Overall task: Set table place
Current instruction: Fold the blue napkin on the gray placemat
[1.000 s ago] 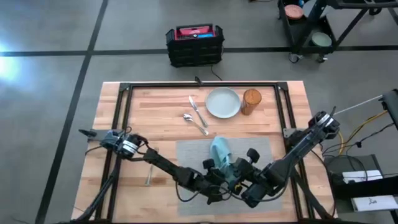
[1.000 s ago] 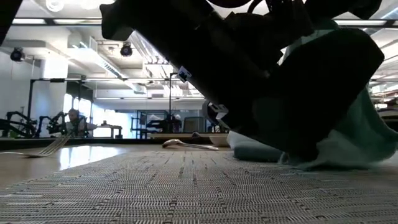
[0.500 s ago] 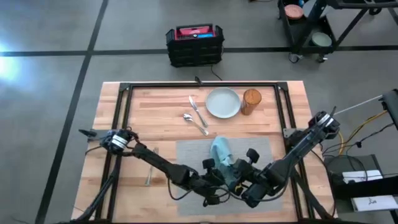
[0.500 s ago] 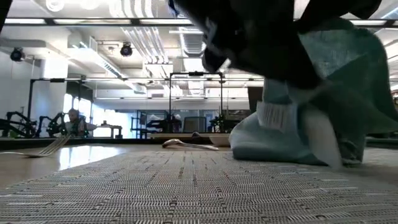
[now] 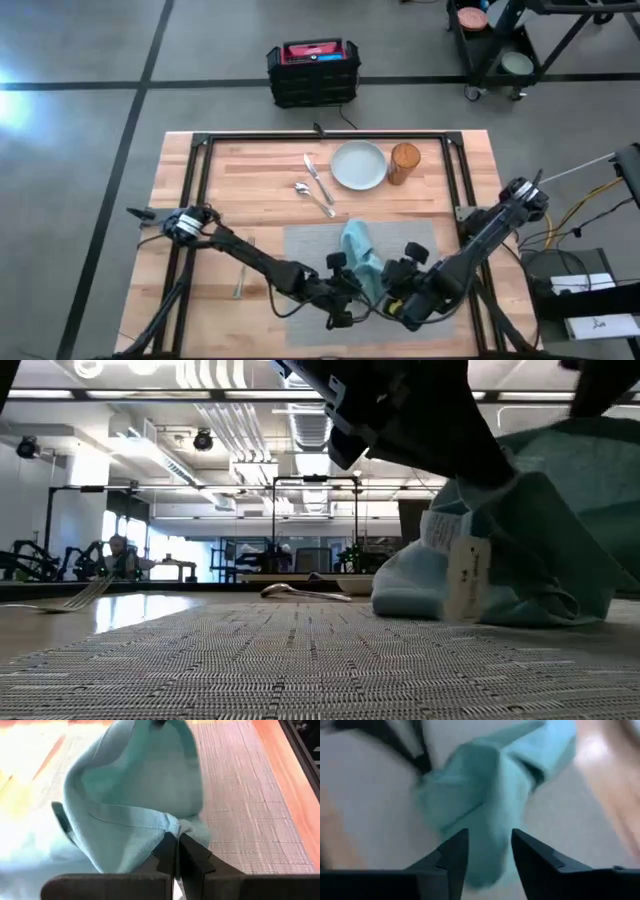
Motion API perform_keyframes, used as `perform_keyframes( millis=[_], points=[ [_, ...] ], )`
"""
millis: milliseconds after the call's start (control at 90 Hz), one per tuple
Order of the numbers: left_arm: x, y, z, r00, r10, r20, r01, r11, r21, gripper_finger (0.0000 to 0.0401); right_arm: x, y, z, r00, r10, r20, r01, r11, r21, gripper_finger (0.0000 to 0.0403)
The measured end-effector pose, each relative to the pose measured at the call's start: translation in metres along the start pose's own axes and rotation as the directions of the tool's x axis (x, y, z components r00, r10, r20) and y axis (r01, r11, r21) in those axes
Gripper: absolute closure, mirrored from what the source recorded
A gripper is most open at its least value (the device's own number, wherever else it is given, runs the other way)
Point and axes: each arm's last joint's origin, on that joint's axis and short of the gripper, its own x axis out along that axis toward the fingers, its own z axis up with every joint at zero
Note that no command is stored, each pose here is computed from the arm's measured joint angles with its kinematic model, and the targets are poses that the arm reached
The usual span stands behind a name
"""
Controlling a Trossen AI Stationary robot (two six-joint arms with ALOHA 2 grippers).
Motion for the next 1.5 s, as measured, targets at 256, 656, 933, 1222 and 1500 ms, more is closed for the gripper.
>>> perform_keyframes(
  millis=[256,656,933,1222,1500],
  points=[
    [0.0,0.0,0.0,1.0,0.0,0.002,0.0,1.0,-0.002,0.0401,-0.008,0.048,-0.047,0.954,0.202,0.224,-0.189,0.979,-0.076,0.0228],
    [0.0,0.0,0.002,1.0,-0.003,0.016,0.003,1.0,-0.013,0.0401,0.099,0.076,-0.054,0.829,-0.109,0.549,0.199,0.974,-0.107,0.0255],
    [-0.001,0.001,0.004,1.0,-0.005,0.027,0.006,1.0,-0.02,0.0401,0.107,0.054,-0.048,0.861,-0.238,0.451,0.291,0.956,-0.051,0.0297],
    [-0.001,0.0,0.005,0.999,-0.009,0.037,0.01,1.0,-0.024,0.0401,0.108,0.051,-0.046,0.873,-0.25,0.419,0.323,0.94,-0.112,0.034],
    [-0.002,0.0,0.006,0.999,-0.01,0.039,0.011,1.0,-0.025,0.0401,0.102,0.049,-0.042,0.894,-0.229,0.385,0.307,0.939,-0.154,0.0399]
  ],
)
